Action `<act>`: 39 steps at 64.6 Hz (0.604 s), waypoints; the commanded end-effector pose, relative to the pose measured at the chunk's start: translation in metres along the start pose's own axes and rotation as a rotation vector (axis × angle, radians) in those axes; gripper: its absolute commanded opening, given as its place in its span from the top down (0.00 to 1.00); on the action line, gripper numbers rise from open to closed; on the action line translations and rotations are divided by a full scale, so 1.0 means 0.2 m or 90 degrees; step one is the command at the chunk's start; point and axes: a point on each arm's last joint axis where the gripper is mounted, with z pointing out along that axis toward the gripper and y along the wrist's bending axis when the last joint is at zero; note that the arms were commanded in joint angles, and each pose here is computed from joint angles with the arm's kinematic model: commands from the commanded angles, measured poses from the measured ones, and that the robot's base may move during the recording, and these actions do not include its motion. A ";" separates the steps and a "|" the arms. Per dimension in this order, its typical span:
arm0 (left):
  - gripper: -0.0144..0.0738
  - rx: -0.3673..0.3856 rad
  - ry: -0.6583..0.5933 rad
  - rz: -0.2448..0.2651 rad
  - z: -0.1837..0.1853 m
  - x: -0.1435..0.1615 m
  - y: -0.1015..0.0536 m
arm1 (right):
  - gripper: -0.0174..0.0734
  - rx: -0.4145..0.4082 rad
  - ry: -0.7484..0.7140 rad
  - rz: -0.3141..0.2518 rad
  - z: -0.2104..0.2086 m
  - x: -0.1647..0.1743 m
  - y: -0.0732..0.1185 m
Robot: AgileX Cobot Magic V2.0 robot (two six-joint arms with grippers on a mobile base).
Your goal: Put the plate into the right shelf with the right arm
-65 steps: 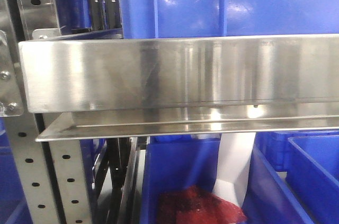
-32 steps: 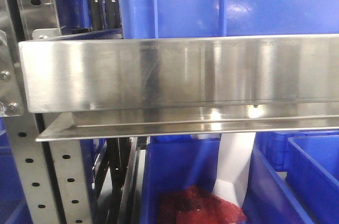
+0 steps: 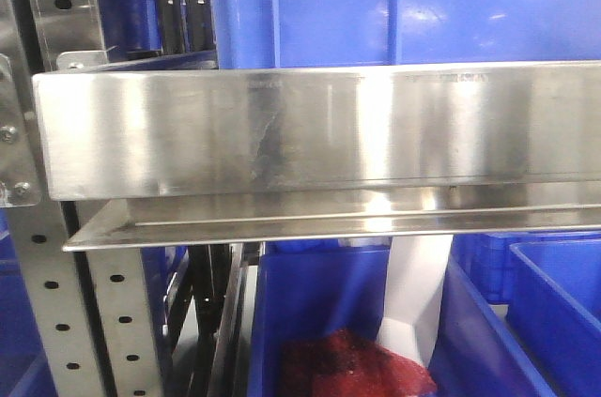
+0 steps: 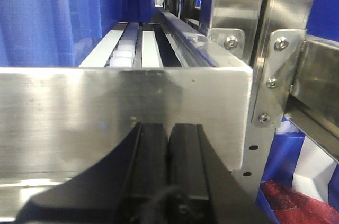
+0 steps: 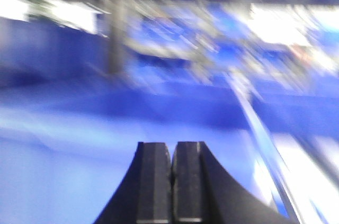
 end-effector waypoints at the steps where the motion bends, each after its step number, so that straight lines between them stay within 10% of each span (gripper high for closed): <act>1: 0.89 -0.001 -0.053 -0.005 0.00 -0.03 0.00 | 0.75 0.047 -0.050 0.018 -0.01 0.03 -0.03; 20: 0.89 -0.001 -0.053 -0.005 0.00 -0.03 0.00 | 0.75 0.069 0.011 -0.003 -0.01 0.32 -0.06; 39: 0.89 -0.001 -0.053 -0.005 0.00 -0.03 0.00 | 0.75 0.080 -0.007 0.087 0.00 0.45 -0.08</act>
